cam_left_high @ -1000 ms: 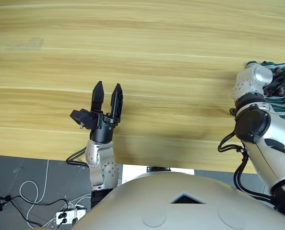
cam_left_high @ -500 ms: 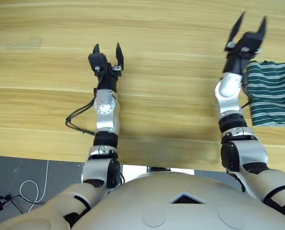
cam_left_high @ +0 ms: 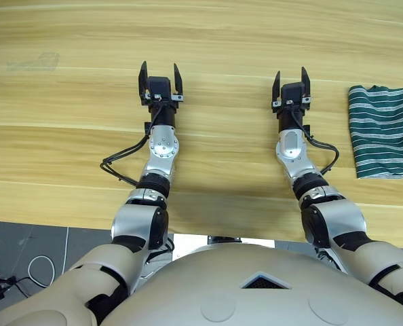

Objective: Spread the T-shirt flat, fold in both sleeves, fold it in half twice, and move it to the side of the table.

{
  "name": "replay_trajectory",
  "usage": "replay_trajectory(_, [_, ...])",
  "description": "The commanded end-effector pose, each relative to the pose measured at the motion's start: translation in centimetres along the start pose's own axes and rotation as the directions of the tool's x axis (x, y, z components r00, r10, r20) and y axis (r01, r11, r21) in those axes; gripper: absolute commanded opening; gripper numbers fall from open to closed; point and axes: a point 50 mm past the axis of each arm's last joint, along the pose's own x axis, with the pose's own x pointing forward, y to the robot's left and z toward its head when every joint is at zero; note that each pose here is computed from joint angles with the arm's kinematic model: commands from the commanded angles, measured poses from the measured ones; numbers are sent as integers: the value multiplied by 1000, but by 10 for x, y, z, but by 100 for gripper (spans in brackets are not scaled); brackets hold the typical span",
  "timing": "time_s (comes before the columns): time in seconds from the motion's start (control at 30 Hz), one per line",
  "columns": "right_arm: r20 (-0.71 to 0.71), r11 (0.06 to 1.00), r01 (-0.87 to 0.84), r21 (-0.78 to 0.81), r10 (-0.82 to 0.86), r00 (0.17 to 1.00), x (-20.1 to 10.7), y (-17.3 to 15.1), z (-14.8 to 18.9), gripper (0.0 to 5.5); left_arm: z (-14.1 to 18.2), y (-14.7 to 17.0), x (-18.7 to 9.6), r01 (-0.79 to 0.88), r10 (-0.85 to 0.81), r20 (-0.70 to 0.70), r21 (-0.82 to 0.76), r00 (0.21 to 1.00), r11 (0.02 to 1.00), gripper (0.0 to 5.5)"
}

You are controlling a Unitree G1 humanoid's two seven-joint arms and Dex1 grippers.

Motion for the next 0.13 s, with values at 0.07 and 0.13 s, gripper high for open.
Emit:
replay_trajectory(0.07, [18,997,-67,-32,68,998,-8,-3,-4,297,2,-6,-8,44,-43,18,-49,999,998,360])
replay_trajectory(0.13, [21,995,-91,-32,91,996,-11,-4,-5,323,2,-8,-11,56,-55,18,-61,998,997,360])
